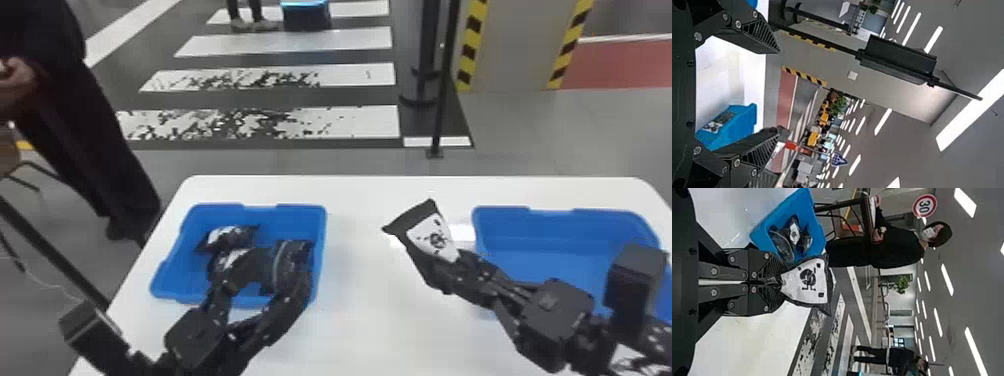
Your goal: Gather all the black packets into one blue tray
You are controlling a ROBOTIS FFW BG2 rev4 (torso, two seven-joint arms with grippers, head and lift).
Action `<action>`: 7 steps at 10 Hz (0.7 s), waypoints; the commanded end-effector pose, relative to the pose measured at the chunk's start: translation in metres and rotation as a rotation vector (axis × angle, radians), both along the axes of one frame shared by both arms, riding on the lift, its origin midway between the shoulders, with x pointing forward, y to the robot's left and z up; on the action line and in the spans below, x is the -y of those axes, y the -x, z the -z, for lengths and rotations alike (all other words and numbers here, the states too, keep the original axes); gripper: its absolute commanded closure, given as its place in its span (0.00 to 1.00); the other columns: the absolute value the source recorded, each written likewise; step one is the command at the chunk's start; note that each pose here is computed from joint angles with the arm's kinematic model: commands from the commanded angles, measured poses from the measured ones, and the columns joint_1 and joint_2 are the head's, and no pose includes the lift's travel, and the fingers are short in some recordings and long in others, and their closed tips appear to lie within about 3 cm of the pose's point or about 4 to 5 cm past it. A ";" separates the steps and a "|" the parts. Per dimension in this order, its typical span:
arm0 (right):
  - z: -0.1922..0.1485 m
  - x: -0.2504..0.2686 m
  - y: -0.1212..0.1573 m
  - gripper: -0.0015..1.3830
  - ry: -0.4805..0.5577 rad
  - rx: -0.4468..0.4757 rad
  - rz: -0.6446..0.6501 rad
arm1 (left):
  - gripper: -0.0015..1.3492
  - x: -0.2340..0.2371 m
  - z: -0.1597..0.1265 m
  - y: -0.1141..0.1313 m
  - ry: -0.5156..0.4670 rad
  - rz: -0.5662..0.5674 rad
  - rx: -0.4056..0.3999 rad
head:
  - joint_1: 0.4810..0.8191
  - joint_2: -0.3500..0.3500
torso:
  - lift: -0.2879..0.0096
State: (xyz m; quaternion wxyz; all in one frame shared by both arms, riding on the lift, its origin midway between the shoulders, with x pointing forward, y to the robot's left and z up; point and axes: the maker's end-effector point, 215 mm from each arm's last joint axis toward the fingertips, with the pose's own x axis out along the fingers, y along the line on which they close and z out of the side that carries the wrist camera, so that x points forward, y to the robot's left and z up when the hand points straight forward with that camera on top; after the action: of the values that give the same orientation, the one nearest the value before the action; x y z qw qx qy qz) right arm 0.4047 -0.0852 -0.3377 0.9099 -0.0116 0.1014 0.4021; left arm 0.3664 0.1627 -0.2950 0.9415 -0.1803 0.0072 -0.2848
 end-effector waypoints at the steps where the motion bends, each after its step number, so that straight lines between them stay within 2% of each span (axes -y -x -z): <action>1: 0.003 -0.008 0.003 0.93 0.007 -0.004 -0.021 | 0.23 0.028 -0.001 -0.005 0.040 0.073 -0.021 | 0.63 0.67 | 0.60; 4: -0.008 -0.034 0.009 0.93 0.012 0.031 -0.109 | 0.23 0.055 -0.002 -0.020 0.096 0.138 -0.019 | 0.63 0.61 | 0.60; 7: -0.015 -0.060 0.022 0.93 0.004 0.046 -0.191 | 0.23 0.063 0.009 -0.036 0.124 0.157 -0.036 | 0.63 0.63 | 0.60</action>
State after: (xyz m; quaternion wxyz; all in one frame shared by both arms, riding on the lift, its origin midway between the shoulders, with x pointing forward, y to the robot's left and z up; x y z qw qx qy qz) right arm 0.3841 -0.0302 -0.3246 0.8720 -0.0321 0.0817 0.4816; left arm 0.3992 0.1003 -0.3016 0.9035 -0.2404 0.0194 -0.3543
